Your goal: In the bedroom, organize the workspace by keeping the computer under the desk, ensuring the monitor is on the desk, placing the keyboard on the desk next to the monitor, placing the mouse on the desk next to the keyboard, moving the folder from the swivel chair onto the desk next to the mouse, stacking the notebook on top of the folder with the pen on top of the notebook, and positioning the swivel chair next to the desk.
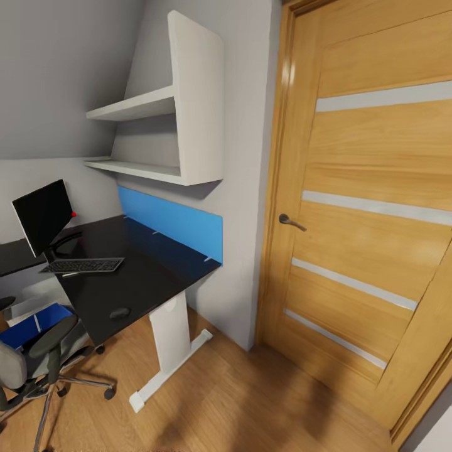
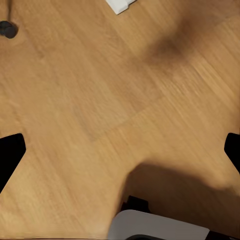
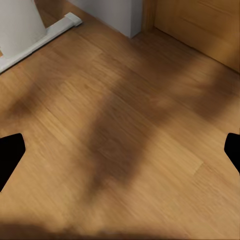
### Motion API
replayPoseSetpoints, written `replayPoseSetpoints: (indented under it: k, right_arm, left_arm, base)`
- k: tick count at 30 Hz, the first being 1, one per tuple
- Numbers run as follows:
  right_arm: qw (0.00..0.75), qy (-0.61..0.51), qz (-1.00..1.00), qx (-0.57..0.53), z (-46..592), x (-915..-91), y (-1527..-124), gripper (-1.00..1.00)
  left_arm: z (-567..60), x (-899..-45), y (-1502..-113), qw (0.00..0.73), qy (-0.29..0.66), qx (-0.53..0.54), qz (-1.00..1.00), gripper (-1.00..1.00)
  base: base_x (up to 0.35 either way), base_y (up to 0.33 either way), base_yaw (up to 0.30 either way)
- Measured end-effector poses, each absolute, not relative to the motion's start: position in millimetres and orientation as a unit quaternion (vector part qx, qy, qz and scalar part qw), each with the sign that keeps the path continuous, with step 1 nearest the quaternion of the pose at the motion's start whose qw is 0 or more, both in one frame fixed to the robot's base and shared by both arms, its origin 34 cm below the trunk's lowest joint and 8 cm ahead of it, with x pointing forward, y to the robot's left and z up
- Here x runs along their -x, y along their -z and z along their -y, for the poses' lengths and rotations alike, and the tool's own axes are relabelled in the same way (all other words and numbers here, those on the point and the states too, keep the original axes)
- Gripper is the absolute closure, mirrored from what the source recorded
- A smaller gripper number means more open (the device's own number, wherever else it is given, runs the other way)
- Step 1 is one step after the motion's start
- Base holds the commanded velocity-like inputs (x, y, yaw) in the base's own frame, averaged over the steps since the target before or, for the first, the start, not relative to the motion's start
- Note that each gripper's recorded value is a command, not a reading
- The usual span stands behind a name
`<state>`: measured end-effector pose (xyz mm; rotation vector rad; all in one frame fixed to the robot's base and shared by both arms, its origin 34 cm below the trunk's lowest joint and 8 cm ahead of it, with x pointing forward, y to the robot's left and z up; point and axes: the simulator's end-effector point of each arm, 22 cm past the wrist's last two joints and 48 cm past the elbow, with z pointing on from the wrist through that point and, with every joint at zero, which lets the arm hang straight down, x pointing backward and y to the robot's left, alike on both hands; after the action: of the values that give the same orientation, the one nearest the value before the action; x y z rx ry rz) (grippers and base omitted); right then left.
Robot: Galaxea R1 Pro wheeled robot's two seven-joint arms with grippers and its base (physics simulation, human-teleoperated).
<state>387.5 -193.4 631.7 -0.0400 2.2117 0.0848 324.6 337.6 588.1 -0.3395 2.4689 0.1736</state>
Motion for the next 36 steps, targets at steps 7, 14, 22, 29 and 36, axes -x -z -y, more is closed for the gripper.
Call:
replayPoseSetpoints:
  k: [7,14,22,29,36]
  right_arm:
    - [0.448,-0.034,-0.893,0.016,193.4,-387.6,-631.8,-1.0]
    - [0.448,-0.034,-0.893,0.016,193.6,-387.5,-631.7,-1.0]
    - [0.448,-0.034,-0.893,0.016,193.4,-387.5,-631.8,-1.0]
    - [0.448,-0.034,-0.893,0.016,193.3,-387.7,-632.0,-1.0]
    - [0.447,-0.035,-0.894,0.016,193.2,-387.2,-631.6,-1.0]
  left_arm:
    - [-338.1,-324.4,-588.2,0.316,-0.067,0.129,-0.937,-1.0]
    - [-338.0,-324.8,-588.2,0.316,-0.067,0.13,-0.937,-1.0]
    - [-338.0,-324.4,-588.1,0.316,-0.066,0.13,-0.937,-1.0]
    - [-337.8,-324.5,-588.2,0.316,-0.066,0.129,-0.937,-1.0]
    - [-337.7,-324.6,-588.1,0.316,-0.066,0.129,-0.938,-1.0]
  base:
    - [0.0,0.0,0.287]
    - [0.0,0.0,0.287]
    - [0.0,0.0,0.287]
    - [0.0,0.0,0.287]
    - [0.0,0.0,0.287]
